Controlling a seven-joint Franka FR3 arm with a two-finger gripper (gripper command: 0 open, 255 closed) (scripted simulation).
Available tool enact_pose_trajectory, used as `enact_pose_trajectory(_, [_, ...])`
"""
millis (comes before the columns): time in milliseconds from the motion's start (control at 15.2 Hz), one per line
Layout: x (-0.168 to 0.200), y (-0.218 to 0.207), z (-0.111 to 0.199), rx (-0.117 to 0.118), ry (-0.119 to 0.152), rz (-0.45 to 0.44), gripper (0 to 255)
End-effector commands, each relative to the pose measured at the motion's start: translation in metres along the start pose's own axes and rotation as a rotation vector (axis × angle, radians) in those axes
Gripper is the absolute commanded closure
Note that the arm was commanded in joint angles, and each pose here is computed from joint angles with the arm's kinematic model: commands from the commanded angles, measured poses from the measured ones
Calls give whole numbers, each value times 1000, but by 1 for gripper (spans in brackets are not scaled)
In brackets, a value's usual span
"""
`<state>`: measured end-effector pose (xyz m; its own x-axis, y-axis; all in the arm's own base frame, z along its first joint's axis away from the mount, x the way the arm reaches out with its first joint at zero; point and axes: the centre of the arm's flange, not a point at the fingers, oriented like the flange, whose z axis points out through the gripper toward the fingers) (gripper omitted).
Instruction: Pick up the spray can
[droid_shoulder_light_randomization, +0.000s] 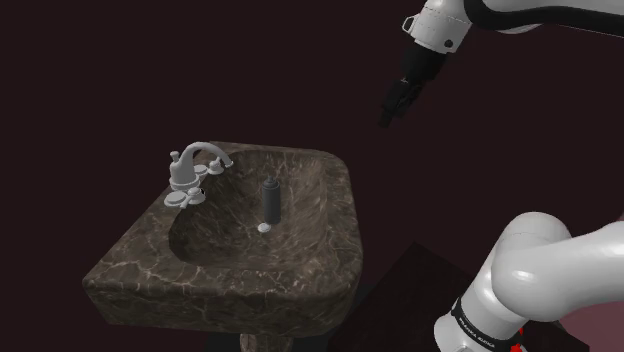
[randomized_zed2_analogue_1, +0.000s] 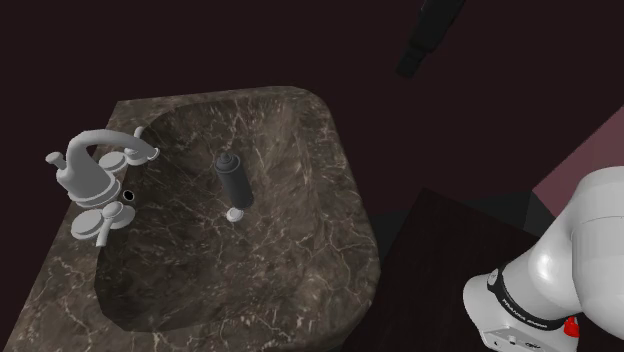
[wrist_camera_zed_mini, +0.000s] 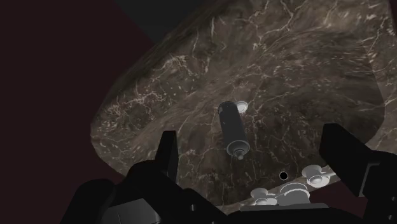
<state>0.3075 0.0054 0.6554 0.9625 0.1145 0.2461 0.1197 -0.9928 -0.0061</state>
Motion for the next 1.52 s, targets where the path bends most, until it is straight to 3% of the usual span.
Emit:
enact_pose_trajectory(0, [0,0,0,0,0,0,0])
enact_pose_trajectory(1452, [179,-36,226,-6,-3,-91,0])
